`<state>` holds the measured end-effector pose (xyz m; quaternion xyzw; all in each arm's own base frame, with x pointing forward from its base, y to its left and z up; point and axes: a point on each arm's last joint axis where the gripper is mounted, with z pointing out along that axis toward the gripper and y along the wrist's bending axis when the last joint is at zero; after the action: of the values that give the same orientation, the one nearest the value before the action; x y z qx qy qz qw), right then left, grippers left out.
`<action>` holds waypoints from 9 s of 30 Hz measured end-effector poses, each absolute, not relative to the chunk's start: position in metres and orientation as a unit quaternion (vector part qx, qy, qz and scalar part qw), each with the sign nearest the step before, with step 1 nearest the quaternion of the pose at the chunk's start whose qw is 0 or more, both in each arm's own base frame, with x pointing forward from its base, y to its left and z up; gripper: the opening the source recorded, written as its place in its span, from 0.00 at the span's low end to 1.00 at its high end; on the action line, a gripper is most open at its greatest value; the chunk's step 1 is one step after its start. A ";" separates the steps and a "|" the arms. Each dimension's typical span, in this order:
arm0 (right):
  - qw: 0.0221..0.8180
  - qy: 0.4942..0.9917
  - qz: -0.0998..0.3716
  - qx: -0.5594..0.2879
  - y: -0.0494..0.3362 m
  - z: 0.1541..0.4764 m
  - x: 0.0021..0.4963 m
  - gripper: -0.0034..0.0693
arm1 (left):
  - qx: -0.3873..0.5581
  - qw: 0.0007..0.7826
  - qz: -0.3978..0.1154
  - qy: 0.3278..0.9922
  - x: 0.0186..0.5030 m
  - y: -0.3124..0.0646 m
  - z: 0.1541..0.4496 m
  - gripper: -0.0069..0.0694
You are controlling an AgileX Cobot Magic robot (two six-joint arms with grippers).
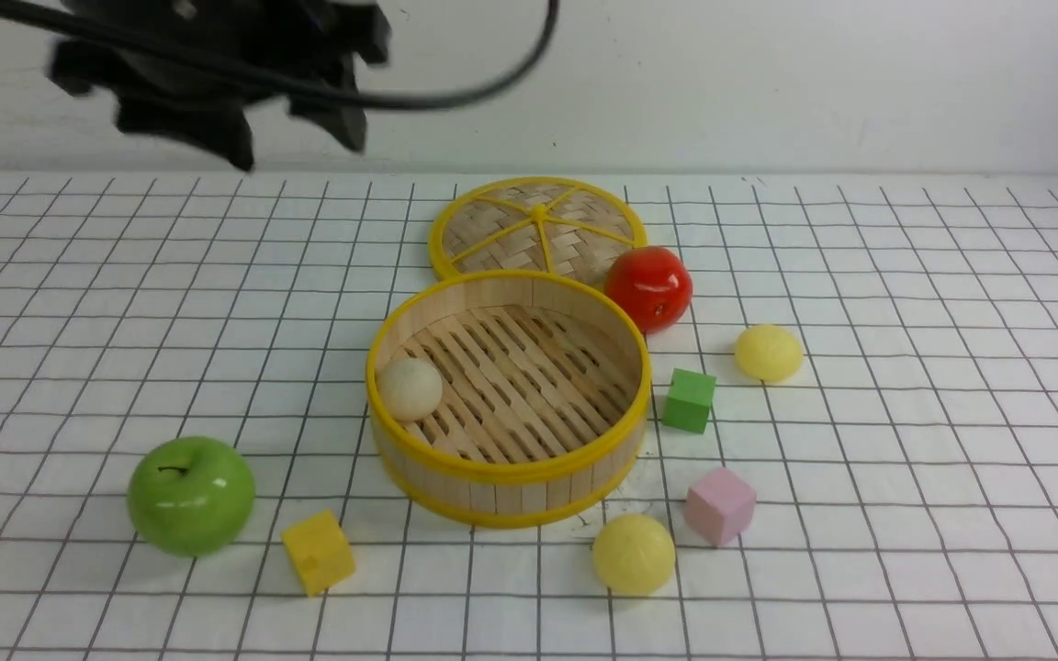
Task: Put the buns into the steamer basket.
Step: Use the right arm to grab a steamed stuffed bun, then use the right arm to put the steamed stuffed bun into the steamer, then use the right arm to grab a steamed stuffed bun
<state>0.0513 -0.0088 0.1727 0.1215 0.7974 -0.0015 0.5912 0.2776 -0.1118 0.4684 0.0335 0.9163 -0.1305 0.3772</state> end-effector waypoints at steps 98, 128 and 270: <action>0.591 0.798 -0.001 0.122 -0.009 0.173 0.051 0.38 | -0.150 0.583 -0.061 0.796 0.052 0.005 0.169 0.09; 0.824 0.548 0.077 0.123 -0.006 0.340 0.046 0.38 | -0.150 0.583 -0.062 0.796 0.052 0.005 0.169 0.14; 0.264 0.953 0.129 0.071 0.094 0.242 0.456 0.73 | -0.150 0.583 -0.062 0.796 0.052 0.005 0.169 0.24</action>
<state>0.4563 0.0936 0.2418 0.0709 0.9534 0.1287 0.2637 0.0521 0.0051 0.1690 -0.1504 0.7960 -0.0620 0.5830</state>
